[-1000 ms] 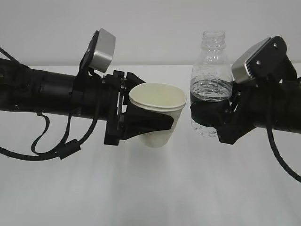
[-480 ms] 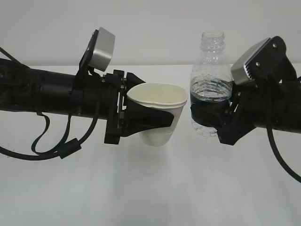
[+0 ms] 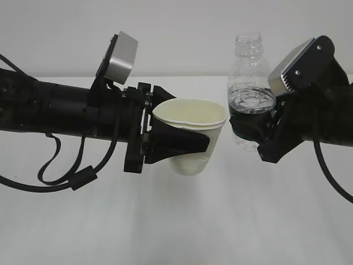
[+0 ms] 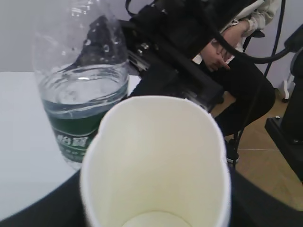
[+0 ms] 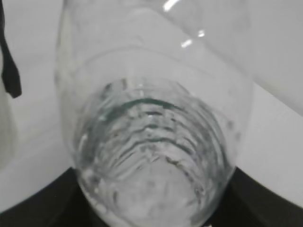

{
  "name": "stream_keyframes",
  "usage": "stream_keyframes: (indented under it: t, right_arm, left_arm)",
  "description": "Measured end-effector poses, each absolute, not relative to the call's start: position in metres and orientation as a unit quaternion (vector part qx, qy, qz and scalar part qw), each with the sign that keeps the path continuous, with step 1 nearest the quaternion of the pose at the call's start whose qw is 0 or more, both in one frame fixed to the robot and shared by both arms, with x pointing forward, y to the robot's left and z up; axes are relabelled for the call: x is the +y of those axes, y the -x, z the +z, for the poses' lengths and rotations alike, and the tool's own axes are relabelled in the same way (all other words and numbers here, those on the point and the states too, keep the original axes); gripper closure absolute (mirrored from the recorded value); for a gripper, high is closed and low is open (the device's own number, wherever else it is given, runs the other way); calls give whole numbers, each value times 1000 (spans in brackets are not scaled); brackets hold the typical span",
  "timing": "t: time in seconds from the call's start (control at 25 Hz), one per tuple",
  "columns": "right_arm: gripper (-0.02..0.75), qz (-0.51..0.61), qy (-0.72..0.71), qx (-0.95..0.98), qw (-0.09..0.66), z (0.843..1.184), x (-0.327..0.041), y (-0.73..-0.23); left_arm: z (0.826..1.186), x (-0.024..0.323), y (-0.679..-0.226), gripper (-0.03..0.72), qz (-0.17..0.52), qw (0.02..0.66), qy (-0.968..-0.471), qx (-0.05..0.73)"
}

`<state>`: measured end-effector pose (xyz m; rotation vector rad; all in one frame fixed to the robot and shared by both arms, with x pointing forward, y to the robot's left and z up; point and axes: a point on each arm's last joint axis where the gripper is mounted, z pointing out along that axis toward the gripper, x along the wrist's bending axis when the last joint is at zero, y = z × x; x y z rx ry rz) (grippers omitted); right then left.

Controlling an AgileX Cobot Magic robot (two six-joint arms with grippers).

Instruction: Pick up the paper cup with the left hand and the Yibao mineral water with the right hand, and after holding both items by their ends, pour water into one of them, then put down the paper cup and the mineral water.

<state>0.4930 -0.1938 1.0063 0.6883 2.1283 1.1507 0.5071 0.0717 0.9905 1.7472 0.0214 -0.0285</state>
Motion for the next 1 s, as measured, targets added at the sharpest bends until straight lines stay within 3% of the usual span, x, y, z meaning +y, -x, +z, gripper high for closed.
stream_keyframes:
  t: [1.0]
  right_arm:
    - [267, 379, -176, 834, 361, 1006, -197, -495]
  left_arm:
    - [990, 57, -496, 277, -23, 639, -768, -2]
